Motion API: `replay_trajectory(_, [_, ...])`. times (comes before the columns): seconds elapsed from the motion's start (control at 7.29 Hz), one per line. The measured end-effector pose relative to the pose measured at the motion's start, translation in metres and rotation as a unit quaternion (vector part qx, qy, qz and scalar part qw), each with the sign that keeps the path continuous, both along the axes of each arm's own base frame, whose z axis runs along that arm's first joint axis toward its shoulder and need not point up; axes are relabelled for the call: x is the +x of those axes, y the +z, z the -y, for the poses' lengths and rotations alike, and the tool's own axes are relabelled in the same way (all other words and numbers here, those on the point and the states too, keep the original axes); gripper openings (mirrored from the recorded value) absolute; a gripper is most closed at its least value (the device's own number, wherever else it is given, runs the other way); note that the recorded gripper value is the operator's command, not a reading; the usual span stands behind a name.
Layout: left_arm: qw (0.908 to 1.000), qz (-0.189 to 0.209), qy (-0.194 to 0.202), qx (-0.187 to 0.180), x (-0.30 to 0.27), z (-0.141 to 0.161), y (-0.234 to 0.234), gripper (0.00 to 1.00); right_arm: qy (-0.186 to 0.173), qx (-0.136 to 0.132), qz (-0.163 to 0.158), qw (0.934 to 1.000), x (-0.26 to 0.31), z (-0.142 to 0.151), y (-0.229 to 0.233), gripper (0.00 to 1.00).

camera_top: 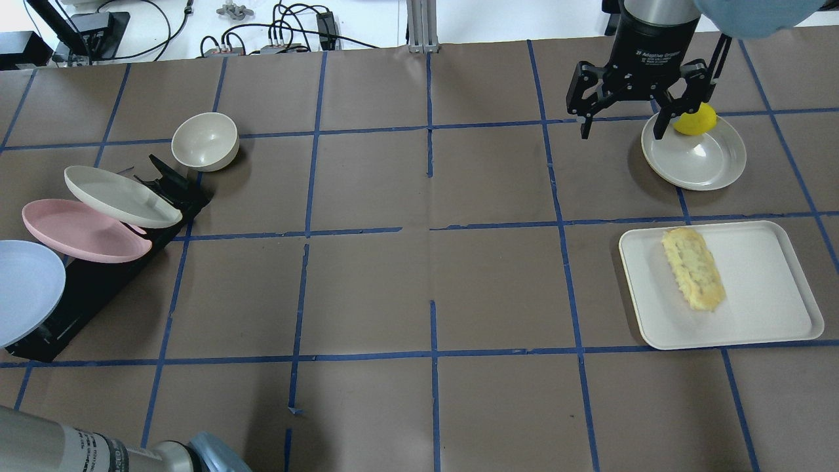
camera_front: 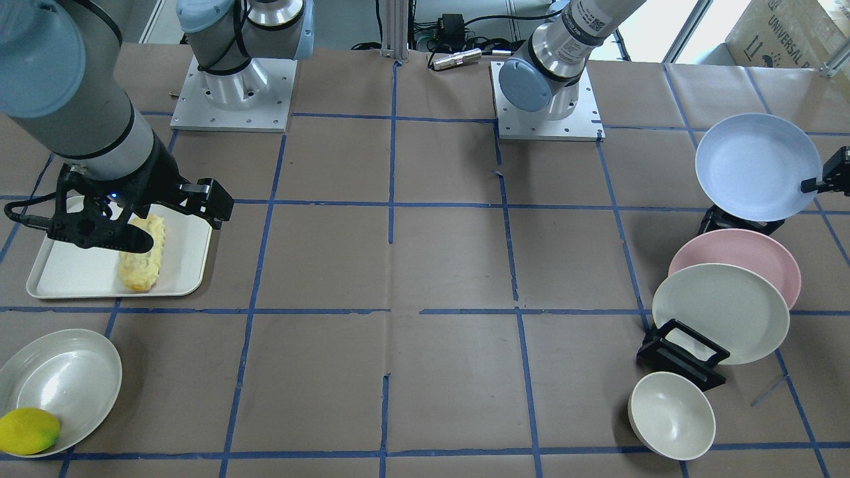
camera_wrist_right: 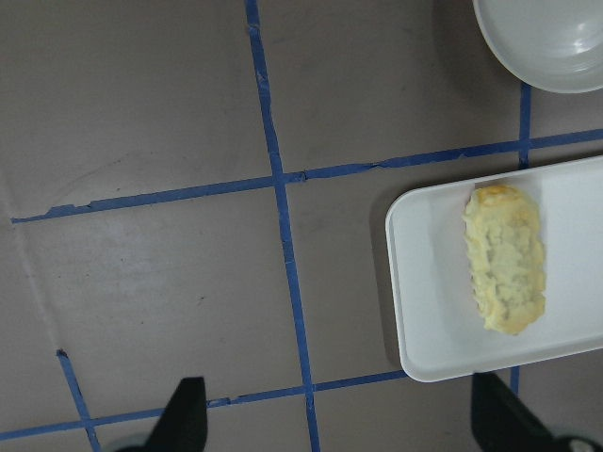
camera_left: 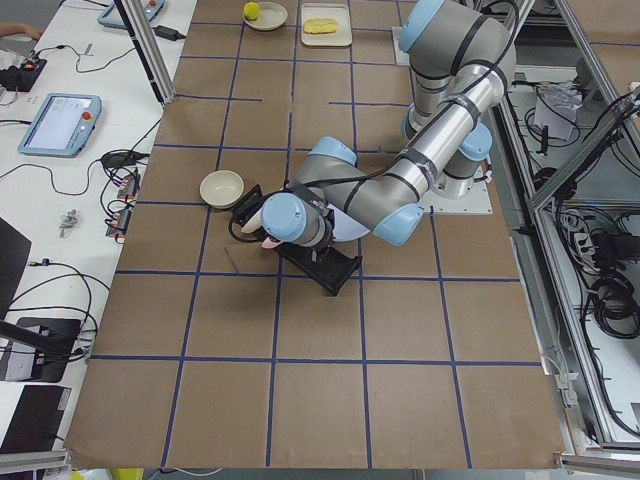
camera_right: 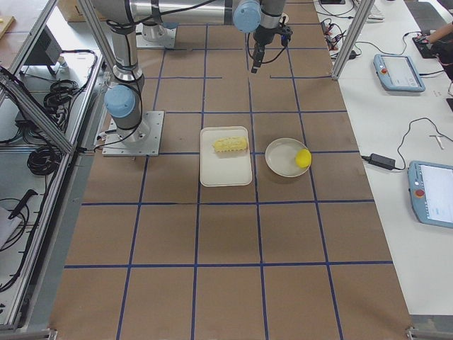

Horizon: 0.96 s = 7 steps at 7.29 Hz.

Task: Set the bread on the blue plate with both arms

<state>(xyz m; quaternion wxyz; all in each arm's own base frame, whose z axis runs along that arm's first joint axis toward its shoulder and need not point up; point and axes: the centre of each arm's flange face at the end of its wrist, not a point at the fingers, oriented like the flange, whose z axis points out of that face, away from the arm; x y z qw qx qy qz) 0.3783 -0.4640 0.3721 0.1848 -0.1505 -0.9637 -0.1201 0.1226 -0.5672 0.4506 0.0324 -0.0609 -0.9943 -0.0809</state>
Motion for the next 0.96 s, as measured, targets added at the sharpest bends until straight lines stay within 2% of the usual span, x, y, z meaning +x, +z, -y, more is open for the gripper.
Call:
replay_trajectory(0.27, [0.9993,0.022,-0.021,-0.019,-0.060,0.015,0.036,0.15,0.000,0.001,0.002,1.0000,0.001,0.000,-0.001,1.00])
replay_trajectory(0.55, [0.9970,0.029,-0.045,-0.056,-0.148,0.055,0.058,0.15,0.000,0.001,0.003,1.0000,0.001,0.000,-0.001,1.00])
replay_trajectory(0.96, [0.9959,0.035,-0.065,-0.053,-0.319,0.102,0.048,0.13,0.000,0.002,0.003,1.0000,0.001,0.000,-0.002,1.00])
